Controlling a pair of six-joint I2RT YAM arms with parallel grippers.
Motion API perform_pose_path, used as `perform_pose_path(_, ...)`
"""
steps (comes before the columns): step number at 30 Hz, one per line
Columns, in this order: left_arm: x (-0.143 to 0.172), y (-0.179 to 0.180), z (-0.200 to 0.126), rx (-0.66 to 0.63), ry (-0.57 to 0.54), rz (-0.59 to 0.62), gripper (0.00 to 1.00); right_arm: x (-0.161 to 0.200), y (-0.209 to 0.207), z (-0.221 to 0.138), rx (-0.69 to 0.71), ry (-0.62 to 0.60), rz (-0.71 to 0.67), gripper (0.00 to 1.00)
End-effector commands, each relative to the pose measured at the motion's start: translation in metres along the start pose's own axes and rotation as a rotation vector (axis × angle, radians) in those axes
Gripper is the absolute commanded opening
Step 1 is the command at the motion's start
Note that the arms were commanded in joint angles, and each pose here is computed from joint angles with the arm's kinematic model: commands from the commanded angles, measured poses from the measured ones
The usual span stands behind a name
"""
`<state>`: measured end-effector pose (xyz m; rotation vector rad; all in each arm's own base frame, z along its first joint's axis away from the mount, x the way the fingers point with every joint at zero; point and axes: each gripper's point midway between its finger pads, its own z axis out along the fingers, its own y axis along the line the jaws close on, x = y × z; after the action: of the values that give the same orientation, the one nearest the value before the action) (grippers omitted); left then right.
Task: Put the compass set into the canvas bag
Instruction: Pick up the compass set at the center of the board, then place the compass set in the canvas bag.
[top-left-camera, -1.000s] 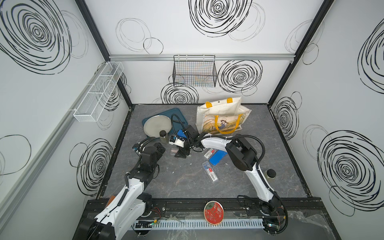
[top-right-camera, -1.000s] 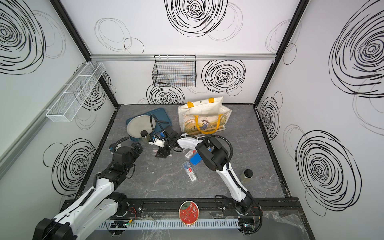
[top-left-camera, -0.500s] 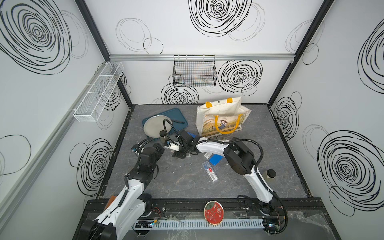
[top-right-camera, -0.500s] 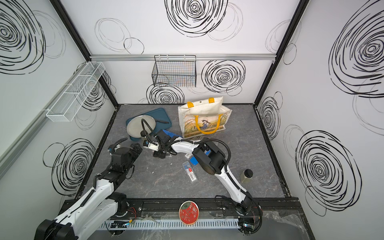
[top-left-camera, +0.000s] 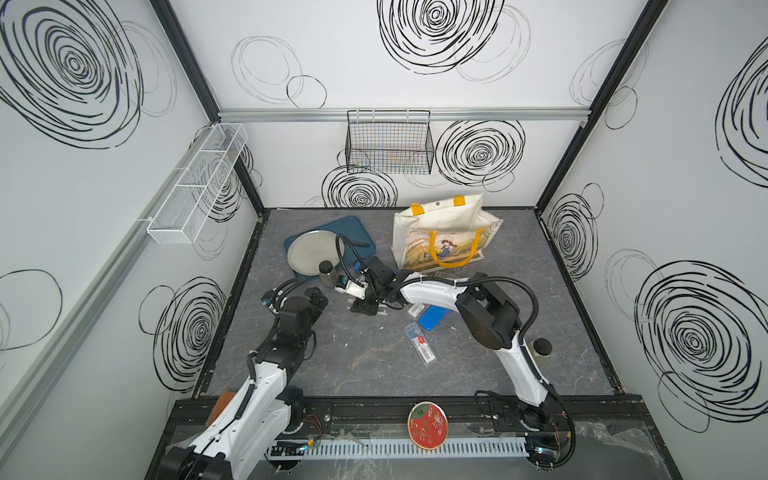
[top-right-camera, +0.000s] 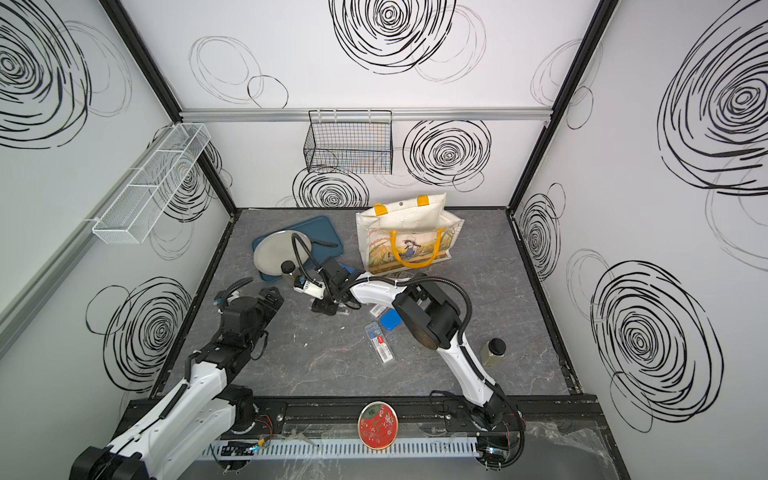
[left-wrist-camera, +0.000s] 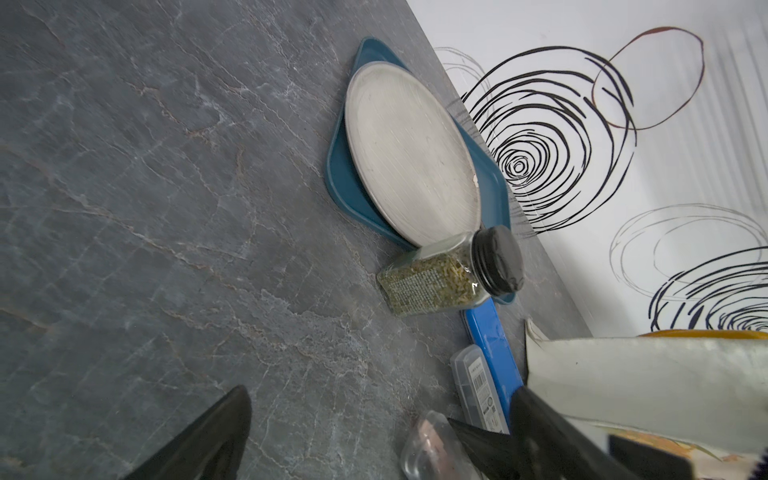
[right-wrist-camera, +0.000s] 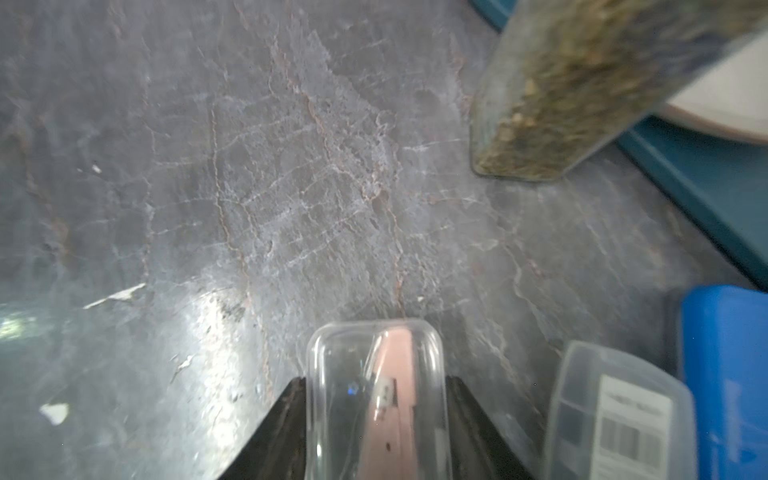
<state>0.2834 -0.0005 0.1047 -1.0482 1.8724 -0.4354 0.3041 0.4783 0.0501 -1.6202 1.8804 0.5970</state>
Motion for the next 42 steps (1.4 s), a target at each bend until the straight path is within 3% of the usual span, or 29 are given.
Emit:
perform_pose_path(1, -0.007, -0.005, 0.0, 0.026, -0.026, 0.002, 0.99, -0.073, -0.017, -0.068, -0.005, -0.278, 0.017, 0.45)
perform_pose_path(6, -0.008, -0.015, -0.001, 0.06, -0.022, 0.029, 0.99, -0.114, -0.047, -0.136, 0.058, -0.489, 0.116, 0.45)
perform_pose_path(14, -0.005, -0.035, -0.004, 0.082, -0.025, 0.116, 0.99, -0.148, -0.133, -0.251, 0.294, -0.695, 0.289, 0.44)
perform_pose_path(17, 0.001, -0.049, -0.008, 0.09, -0.026, 0.174, 0.99, -0.138, -0.173, -0.286, 0.425, -0.74, 0.354, 0.44)
perform_pose_path(24, 0.035, -0.099, -0.024, 0.178, 0.002, 0.35, 0.99, -0.069, -0.255, -0.34, 0.684, -0.784, 0.507, 0.44)
perform_pose_path(31, 0.091, -0.135, -0.027, 0.227, 0.099, 0.492, 0.99, 0.007, -0.298, -0.344, 0.87, -0.715, 0.602, 0.46)
perform_pose_path(42, 0.205, -0.167, -0.019, 0.228, 0.352, 0.703, 0.99, 0.083, -0.304, -0.291, 0.918, -0.51, 0.67, 0.54)
